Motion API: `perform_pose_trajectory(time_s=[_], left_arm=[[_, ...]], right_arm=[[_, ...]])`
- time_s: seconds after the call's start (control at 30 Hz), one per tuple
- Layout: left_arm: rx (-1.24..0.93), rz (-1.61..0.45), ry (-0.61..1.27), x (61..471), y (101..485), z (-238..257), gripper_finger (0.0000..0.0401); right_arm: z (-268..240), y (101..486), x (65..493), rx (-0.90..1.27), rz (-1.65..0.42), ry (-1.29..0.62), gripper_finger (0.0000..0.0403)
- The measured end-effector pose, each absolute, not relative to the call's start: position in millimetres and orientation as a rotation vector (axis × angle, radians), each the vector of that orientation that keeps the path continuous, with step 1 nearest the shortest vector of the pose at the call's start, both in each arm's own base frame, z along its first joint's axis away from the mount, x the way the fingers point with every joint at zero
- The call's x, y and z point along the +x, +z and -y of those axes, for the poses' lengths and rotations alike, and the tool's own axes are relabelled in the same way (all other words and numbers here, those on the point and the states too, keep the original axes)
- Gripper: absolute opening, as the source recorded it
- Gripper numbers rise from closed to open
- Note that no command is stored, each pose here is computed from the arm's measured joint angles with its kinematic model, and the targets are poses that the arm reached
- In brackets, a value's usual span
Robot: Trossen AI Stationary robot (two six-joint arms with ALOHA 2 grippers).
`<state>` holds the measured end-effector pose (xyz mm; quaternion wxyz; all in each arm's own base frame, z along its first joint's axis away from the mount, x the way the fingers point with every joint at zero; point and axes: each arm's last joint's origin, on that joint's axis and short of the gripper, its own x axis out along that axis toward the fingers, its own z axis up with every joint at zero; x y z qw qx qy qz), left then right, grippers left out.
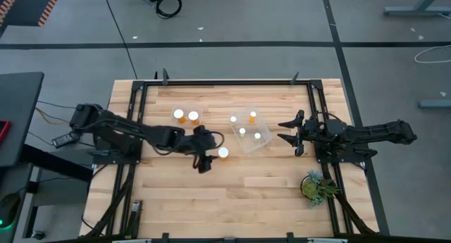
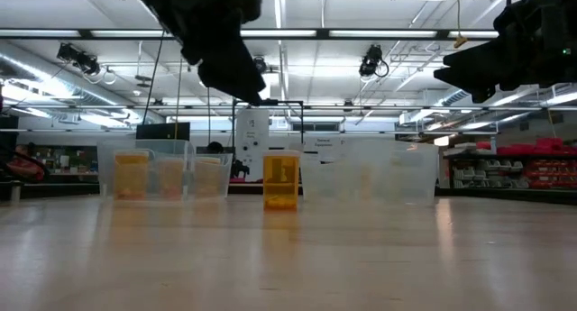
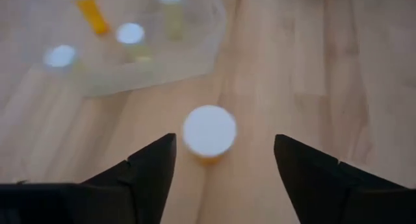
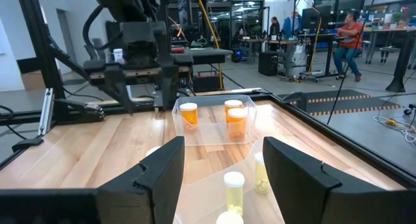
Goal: Pick and place medicine bottles into bin by pill shape (circle, oval)
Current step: Put the large orange pill bottle into the left transparent bin
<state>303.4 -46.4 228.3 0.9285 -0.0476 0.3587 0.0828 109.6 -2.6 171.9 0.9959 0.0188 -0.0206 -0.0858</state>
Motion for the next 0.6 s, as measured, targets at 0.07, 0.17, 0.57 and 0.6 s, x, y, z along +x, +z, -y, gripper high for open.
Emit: perform_pose_trajectory(time_s=[0.07,0.17,0.57,0.6], left_arm=[[-0.113,-0.756,0.138,313.2,225.7,44.6,0.0276],[-0.114,-0.793,0.113,326.5,220.2,40.9,0.0284],[-0.035,-0.907,0.098,366.3,201.9,33.5,0.0286],[-0.028,-0.908,0.095,368.0,201.6,33.4,0.0287]], right_arm=[[2.6,171.9,109.6,0.038,0.041,-0.172,0.0216],[2.7,171.9,109.6,0.038,0.041,-0.172,0.0216],[2.6,171.8,109.6,0.038,0.041,-0.172,0.0216],[2.6,171.7,109.6,0.038,0.04,-0.172,0.0216]])
